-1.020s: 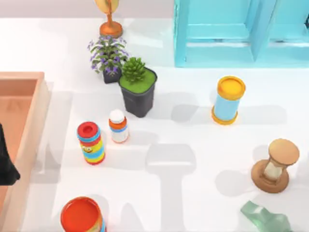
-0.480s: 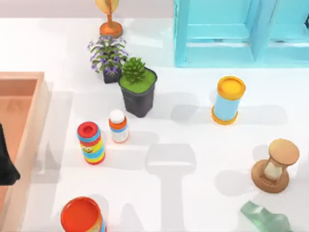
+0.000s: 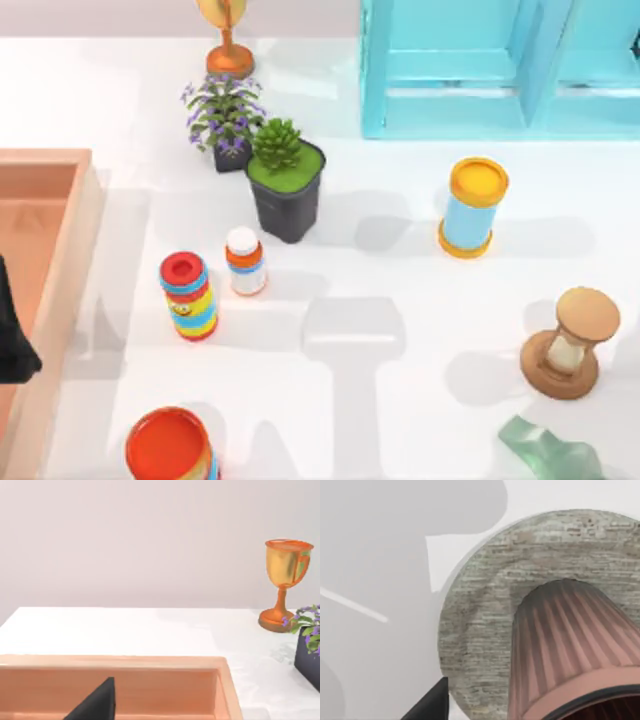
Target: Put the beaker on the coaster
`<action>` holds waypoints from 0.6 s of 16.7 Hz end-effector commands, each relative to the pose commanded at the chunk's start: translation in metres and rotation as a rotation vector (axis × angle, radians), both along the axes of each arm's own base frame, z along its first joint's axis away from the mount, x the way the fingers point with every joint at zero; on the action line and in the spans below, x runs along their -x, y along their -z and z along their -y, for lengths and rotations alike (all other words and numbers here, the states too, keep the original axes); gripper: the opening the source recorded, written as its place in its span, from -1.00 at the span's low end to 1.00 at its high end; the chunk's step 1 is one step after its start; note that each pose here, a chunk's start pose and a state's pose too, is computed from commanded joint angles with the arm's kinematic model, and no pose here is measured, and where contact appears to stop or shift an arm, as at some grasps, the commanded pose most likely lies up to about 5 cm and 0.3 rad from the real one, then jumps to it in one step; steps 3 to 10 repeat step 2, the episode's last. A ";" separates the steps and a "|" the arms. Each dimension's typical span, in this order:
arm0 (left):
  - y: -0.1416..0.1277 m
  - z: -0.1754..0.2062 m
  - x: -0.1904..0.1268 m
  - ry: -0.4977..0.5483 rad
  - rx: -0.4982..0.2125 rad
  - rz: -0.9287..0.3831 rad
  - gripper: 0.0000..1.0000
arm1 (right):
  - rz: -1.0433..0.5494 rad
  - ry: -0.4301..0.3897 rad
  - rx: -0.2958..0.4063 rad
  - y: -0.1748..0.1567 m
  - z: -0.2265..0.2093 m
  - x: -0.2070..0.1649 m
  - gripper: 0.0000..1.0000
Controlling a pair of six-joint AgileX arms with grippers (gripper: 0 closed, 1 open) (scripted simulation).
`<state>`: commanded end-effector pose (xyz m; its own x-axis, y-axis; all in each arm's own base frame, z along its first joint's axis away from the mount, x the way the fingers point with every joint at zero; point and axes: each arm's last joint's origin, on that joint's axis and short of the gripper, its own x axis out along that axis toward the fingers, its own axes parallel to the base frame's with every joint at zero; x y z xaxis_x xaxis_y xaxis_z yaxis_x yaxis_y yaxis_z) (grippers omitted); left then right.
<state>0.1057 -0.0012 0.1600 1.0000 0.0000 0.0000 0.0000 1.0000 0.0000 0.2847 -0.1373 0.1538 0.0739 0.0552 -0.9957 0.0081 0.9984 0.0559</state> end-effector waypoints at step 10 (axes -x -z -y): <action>0.000 0.000 0.000 0.000 0.000 0.000 1.00 | 0.000 0.000 0.000 0.000 0.000 0.000 1.00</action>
